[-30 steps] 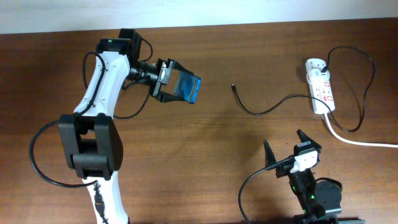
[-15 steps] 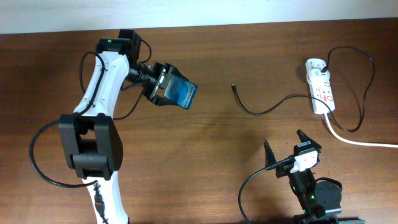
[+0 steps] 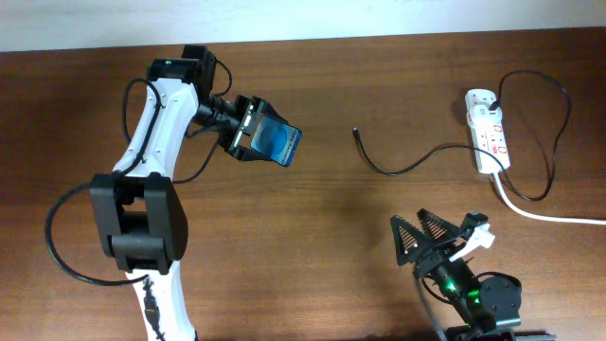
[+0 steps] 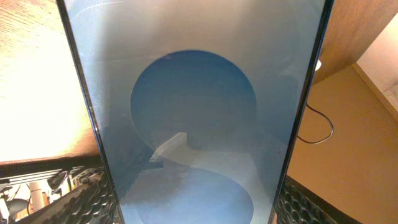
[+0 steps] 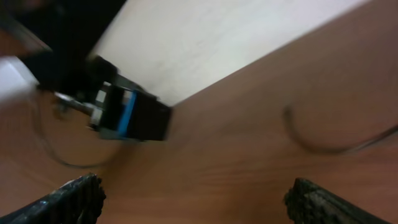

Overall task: Plug charger to phone and switch on socket
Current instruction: 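Move the right gripper to the phone and grasp its edge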

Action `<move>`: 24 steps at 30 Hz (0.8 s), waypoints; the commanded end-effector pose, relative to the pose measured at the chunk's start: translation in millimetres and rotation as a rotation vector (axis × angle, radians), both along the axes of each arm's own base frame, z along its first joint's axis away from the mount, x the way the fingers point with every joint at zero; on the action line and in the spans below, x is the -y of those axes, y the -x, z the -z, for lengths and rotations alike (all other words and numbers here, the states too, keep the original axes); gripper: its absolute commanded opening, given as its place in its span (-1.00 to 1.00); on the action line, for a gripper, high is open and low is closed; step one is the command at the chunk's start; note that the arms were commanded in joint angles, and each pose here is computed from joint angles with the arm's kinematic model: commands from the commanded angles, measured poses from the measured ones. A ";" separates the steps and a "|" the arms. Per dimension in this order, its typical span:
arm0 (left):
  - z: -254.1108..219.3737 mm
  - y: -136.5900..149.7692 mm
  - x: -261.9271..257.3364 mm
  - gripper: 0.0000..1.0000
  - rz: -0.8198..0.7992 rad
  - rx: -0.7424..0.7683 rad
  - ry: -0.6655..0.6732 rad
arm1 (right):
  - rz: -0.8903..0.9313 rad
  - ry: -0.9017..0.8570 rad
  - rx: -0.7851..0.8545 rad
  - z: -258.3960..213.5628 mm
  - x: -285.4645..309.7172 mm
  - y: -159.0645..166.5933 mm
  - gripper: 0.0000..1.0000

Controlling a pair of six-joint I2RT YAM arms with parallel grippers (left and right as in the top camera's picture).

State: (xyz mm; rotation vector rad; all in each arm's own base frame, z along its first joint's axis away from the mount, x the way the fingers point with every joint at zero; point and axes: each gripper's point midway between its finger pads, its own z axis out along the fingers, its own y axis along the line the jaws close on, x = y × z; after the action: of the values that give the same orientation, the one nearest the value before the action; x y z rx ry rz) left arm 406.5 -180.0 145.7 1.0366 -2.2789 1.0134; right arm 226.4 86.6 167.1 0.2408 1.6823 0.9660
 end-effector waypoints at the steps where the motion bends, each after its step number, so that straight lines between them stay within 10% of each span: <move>1: -19.8 -1.7 -3.0 -1.00 -0.008 0.058 -0.026 | -0.070 -0.199 -0.121 3.0 -11.4 6.8 0.97; 7: 9.2 -13.1 22.7 -1.00 -0.053 0.111 -0.297 | -0.157 0.171 -0.147 -19.7 -19.3 -2.7 0.97; 15: -8.2 -22.8 62.1 -1.00 -0.084 0.133 -0.157 | -0.397 0.254 -0.245 -23.5 -88.1 -111.7 0.98; 24: -18.9 -20.4 73.2 -1.00 -0.080 0.105 -0.070 | -0.419 0.209 -0.231 4.6 -132.8 -163.2 0.90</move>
State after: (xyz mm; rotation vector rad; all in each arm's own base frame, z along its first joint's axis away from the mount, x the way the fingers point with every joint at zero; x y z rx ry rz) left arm 426.0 -249.8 134.1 1.1620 -2.3990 0.9542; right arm 375.6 203.2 149.5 -0.1269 2.1081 1.0703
